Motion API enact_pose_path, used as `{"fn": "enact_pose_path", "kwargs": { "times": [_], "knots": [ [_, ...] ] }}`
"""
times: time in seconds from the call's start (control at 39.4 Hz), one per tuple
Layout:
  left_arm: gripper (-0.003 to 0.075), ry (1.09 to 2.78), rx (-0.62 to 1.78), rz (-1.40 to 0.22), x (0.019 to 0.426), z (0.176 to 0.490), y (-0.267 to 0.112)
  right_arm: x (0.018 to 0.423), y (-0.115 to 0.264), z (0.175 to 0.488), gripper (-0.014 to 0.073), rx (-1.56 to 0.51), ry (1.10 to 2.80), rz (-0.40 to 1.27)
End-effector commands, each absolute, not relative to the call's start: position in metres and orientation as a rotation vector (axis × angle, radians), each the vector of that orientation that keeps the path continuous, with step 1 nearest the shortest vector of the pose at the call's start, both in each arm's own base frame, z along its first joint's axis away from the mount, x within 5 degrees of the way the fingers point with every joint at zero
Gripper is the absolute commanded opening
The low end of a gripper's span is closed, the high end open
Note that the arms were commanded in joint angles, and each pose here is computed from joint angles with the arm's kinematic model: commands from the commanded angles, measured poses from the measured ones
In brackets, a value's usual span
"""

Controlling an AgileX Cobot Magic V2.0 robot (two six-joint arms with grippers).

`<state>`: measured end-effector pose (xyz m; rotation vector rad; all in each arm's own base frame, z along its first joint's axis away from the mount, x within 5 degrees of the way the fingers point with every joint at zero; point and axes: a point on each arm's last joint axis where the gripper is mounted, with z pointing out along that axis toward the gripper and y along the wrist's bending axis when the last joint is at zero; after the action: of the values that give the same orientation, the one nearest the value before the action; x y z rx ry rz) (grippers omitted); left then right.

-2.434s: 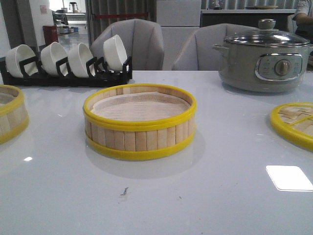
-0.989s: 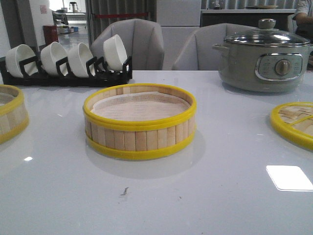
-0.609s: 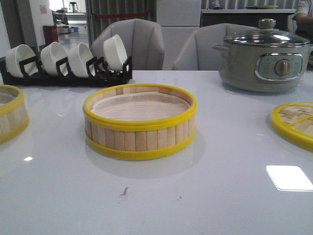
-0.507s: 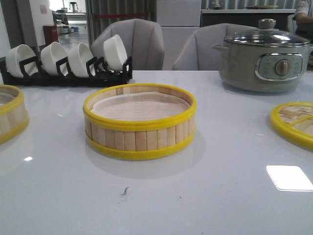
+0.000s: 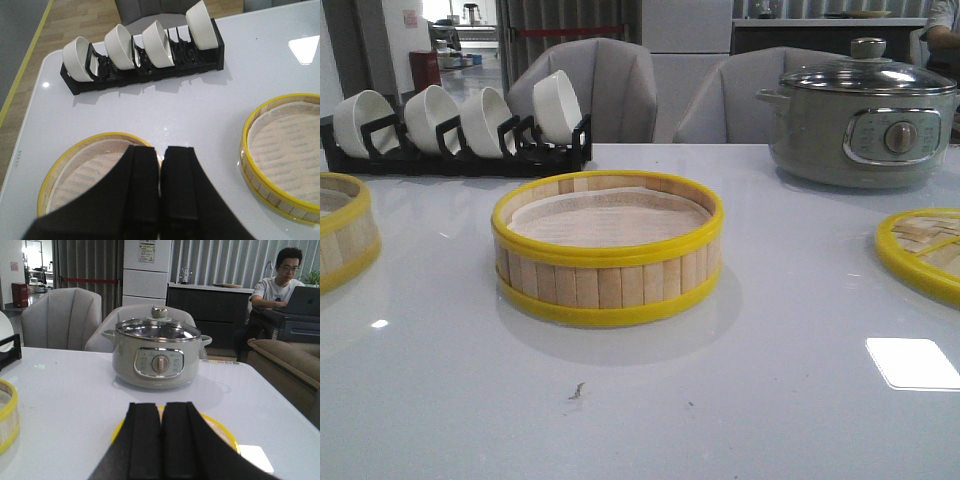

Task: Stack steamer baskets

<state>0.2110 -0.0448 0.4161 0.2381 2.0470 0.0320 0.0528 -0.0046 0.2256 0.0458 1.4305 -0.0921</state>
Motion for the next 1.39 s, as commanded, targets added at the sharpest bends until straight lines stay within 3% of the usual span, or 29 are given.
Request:
{"fn": "enact_pose_path", "kwargs": {
  "times": [0.0, 0.25, 0.36, 0.61, 1.04, 1.14, 1.27, 1.32, 1.37],
  "knots": [
    [0.0086, 1.951, 0.239, 0.02, 0.208, 0.433, -0.045, 0.045, -0.005, 0.277, 0.0056, 0.05, 1.351, -0.103],
    [0.0086, 1.958, 0.238, 0.022, 0.207, 0.433, -0.045, 0.092, -0.012, 0.367, 0.0056, 0.09, 1.558, -0.107],
    [0.0086, 1.979, 0.237, 0.028, 0.207, 0.431, -0.044, 0.119, -0.014, 0.383, 0.0056, 0.104, 1.632, -0.099],
    [0.0086, 1.985, 0.236, 0.03, 0.206, 0.43, -0.044, 0.151, -0.017, 0.383, 0.0056, 0.108, 1.716, -0.099],
    [0.0093, 1.985, 0.224, 0.014, 0.206, 0.431, -0.045, 0.152, -0.017, 0.388, 0.0064, 0.097, 1.651, -0.094],
    [0.0174, 1.96, 0.227, 0.01, 0.207, 0.433, -0.045, 0.156, -0.017, 0.383, 0.0207, 0.102, 1.695, -0.096],
    [0.0407, 1.934, 0.229, 0.003, 0.208, 0.435, -0.046, 0.158, -0.018, 0.377, 0.0472, 0.112, 1.761, -0.1],
    [0.0491, 1.941, 0.23, 0.004, 0.21, 0.433, -0.047, 0.16, -0.018, 0.375, 0.0504, 0.113, 1.775, -0.1],
    [0.0524, 1.954, 0.232, 0.007, 0.213, 0.431, -0.047, 0.161, -0.018, 0.374, 0.0503, 0.113, 1.779, -0.1]
  ]
}}
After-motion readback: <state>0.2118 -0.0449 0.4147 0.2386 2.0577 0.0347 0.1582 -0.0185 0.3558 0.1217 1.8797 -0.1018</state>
